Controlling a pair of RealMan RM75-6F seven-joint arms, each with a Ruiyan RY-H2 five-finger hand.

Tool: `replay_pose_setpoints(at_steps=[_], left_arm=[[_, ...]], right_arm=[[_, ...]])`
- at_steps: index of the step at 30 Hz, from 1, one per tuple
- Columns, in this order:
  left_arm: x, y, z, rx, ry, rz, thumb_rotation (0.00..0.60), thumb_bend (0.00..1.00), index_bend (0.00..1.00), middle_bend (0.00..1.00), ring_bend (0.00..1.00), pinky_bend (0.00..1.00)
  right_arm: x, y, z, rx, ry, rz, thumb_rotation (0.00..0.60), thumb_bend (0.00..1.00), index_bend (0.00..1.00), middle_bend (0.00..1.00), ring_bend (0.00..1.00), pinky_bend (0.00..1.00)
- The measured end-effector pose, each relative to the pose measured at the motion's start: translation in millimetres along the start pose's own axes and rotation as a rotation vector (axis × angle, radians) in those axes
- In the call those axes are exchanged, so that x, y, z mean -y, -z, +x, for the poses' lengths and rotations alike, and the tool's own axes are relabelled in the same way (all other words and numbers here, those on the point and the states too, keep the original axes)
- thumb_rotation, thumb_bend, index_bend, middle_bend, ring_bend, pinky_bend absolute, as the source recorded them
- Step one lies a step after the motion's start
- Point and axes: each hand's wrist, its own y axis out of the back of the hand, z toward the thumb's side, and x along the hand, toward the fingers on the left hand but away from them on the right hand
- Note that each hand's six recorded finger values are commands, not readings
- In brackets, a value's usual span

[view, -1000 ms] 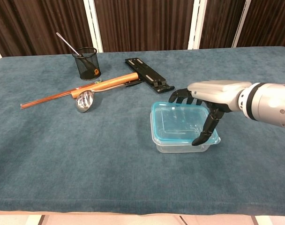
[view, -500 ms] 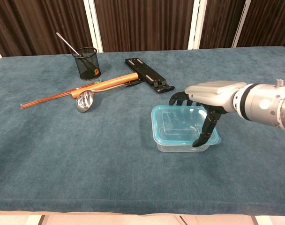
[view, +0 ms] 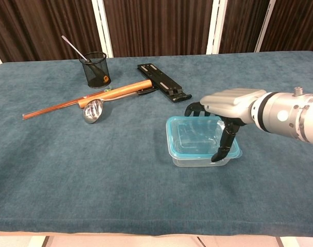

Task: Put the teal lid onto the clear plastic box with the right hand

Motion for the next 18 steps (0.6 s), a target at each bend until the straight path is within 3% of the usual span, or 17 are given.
replay_pose_setpoints(at_steps=[9, 18], left_arm=[[-0.7, 1.0, 0.3, -0.001, -0.001, -0.003, 0.6, 0.44, 0.0, 0.0, 0.0, 0.06], [-1.2, 1.3, -0.1, -0.001, -0.004, -0.005, 0.6, 0.44, 0.0, 0.0, 0.0, 0.06]], right_arm=[[1.3, 0.1, -1.3, 0.01, -0.007, 0.01, 0.6, 0.18, 0.8, 0.6, 0.54, 0.38], [-2.0, 3.1, -0.8, 0.015, 0.008, 0.005, 0.6, 0.18, 0.68, 0.59, 0.47, 0.35]])
